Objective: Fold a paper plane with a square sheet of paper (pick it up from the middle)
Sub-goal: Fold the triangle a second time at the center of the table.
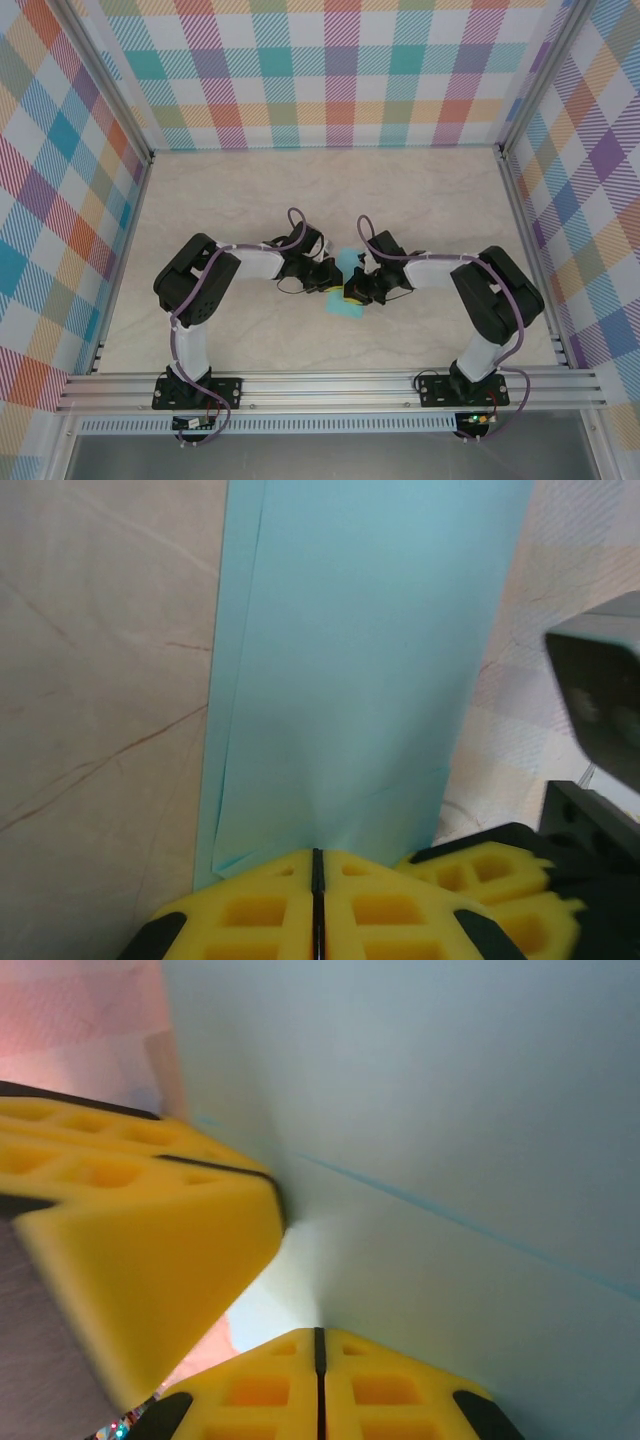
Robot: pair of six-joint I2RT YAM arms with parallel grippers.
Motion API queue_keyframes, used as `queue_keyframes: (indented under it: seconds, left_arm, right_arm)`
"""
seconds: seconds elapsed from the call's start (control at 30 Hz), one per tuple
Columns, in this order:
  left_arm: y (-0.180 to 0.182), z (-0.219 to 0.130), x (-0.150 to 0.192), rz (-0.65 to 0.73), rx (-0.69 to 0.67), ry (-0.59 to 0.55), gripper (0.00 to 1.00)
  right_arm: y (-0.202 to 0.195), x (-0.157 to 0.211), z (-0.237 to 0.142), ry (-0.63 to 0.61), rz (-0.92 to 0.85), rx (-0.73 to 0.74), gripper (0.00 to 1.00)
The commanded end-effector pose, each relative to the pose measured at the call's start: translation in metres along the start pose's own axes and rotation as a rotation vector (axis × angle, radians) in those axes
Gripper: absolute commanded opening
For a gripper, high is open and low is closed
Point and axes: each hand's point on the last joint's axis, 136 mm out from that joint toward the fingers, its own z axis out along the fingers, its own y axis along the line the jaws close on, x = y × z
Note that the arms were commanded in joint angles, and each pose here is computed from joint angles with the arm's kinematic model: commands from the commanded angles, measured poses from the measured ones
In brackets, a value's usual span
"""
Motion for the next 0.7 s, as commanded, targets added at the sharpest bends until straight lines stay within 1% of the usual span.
queue_keyframes:
  seconds: [0.0,0.07,0.27,0.37,0.53,0.67]
  left_arm:
    - [0.017,0.005,0.004,-0.024,-0.056,0.021,0.09]
    - [0.017,0.004,0.003,-0.023,-0.058,0.018,0.09]
    - [0.025,0.006,0.005,-0.038,-0.09,0.023,0.08]
    - [0.031,0.006,0.005,-0.05,-0.12,0.016,0.08]
    - [0.033,0.005,0.006,-0.053,-0.126,0.016,0.07]
    - [0.034,0.006,0.006,-0.055,-0.127,0.016,0.07]
  right_arm:
    - [-0.019,0.007,0.006,0.022,0.034,0.08,0.07]
    - [-0.025,0.012,0.005,0.03,0.04,0.093,0.08]
    - [-0.011,0.021,-0.007,0.033,0.016,0.031,0.11]
    - [-0.019,0.029,-0.008,0.045,0.028,0.042,0.11]
    - [-0.037,0.046,-0.006,0.07,0.061,0.054,0.11]
    - [-0.043,0.056,-0.011,0.077,0.059,0.053,0.12]
